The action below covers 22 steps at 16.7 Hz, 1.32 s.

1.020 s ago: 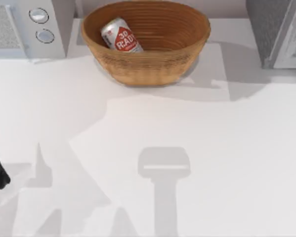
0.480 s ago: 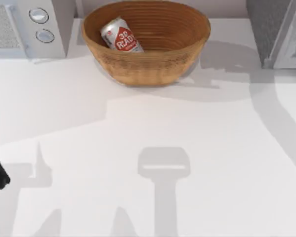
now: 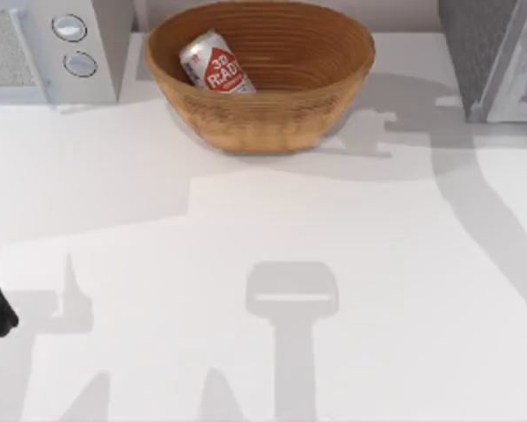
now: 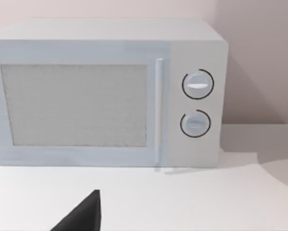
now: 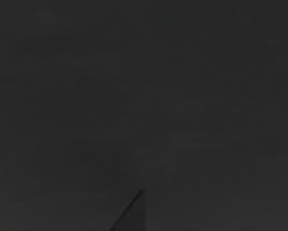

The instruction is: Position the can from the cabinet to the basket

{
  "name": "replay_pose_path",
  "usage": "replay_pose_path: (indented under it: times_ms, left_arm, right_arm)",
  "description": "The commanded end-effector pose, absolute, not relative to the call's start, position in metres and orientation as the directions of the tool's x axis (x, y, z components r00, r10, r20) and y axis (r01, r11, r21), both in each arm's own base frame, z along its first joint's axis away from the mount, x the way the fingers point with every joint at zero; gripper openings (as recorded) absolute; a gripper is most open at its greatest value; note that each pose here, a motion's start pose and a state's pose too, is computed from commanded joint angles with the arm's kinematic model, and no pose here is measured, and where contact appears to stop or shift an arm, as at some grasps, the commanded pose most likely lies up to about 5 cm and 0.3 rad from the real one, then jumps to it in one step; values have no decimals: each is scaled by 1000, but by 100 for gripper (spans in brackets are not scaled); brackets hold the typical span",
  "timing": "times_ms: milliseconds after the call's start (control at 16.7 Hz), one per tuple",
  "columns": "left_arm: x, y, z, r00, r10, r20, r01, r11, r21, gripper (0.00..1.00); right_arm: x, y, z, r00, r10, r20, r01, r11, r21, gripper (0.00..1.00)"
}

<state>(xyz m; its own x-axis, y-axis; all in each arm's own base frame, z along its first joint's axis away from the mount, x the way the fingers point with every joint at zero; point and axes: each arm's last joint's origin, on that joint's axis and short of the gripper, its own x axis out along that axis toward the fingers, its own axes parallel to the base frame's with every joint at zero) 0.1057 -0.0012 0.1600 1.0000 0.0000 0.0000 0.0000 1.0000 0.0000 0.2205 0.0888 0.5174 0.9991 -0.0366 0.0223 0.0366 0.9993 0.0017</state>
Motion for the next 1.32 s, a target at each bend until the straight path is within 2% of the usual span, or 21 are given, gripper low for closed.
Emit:
replay_pose_path:
  times_ms: [300, 540, 960, 1320]
  left_arm:
    - [106, -1, 160, 1000, 0, 0, 0, 1000, 0, 100]
    - [106, -1, 160, 1000, 0, 0, 0, 1000, 0, 100]
    - [106, -1, 160, 1000, 0, 0, 0, 1000, 0, 100]
    - [106, -1, 160, 1000, 0, 0, 0, 1000, 0, 100]
  right_arm:
    - [264, 90, 517, 999, -37, 18, 37, 999, 0, 100]
    - [269, 88, 517, 999, -37, 21, 37, 999, 1, 100]
    - [241, 74, 504, 999, -28, 26, 28, 1000, 0, 100]
    - [185, 38, 431, 1000, -23, -9, 23, 1000, -11, 100]
